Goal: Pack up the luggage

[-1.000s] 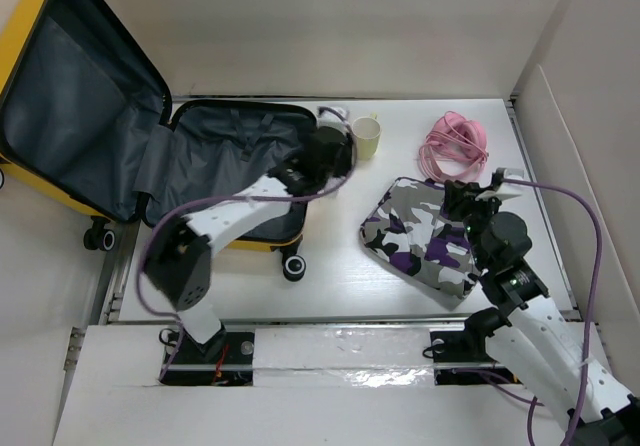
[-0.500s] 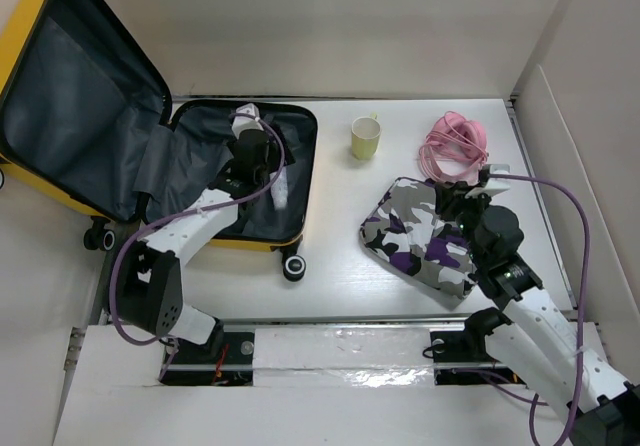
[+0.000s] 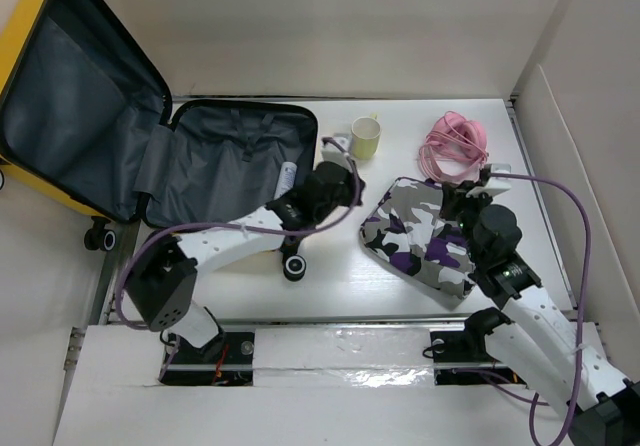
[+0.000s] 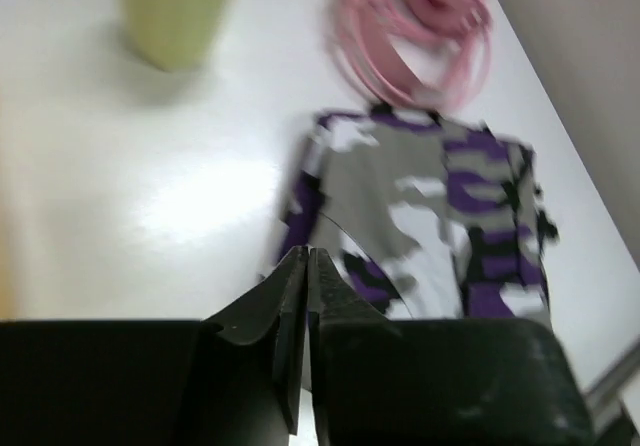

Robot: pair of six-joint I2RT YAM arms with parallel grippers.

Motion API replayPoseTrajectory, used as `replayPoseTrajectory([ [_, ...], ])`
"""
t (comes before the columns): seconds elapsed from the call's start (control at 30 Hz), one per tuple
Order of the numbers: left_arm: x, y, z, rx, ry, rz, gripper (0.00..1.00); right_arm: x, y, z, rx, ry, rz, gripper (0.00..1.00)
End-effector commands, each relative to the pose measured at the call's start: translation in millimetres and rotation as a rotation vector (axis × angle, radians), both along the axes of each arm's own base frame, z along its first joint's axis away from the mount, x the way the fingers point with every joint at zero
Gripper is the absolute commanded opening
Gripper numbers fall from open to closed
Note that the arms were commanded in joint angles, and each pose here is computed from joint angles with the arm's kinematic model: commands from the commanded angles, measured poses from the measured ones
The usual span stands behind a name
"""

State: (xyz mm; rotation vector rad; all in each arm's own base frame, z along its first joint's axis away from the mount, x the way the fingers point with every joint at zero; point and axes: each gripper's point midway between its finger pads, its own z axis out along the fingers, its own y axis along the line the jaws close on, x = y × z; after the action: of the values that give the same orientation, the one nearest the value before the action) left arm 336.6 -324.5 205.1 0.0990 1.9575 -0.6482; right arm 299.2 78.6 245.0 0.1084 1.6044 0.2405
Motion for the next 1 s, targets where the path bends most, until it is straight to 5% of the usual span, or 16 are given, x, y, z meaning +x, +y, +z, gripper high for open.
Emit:
replayPoseTrajectory([
  [0.0, -27, -47, -7, -0.008, 0.019, -0.128, 0.0, -1, -17, 25, 0.031, -0.07, -0.088, 0.0],
  [0.17, -42, -60, -55, 0.027, 0.118, -0.166, 0.0, -2, -29, 23, 0.03, -0.066, -0.141, 0.07],
  [0.33, -65, -57, -73, 0.044, 0.138, -0.194, 0.17, 5, -38, 11, 0.002, -0.016, -0.21, 0.27],
  [0.4, -74, -50, -75, 0.051, 0.135, -0.199, 0.21, 11, -39, 4, -0.011, -0.005, -0.23, 0.27],
  [0.63, -119, -45, -11, -0.088, -0.022, -0.354, 0.3, 59, -72, -21, -0.058, 0.119, -0.383, 0.31],
  [0.83, -152, -29, 18, -0.088, -0.11, -0.473, 0.33, 128, -128, -56, -0.014, 0.265, -0.5, 0.63],
  [0.97, -163, -16, 10, -0.067, -0.191, -0.52, 0.4, 168, -165, -87, -0.016, 0.394, -0.54, 0.66],
])
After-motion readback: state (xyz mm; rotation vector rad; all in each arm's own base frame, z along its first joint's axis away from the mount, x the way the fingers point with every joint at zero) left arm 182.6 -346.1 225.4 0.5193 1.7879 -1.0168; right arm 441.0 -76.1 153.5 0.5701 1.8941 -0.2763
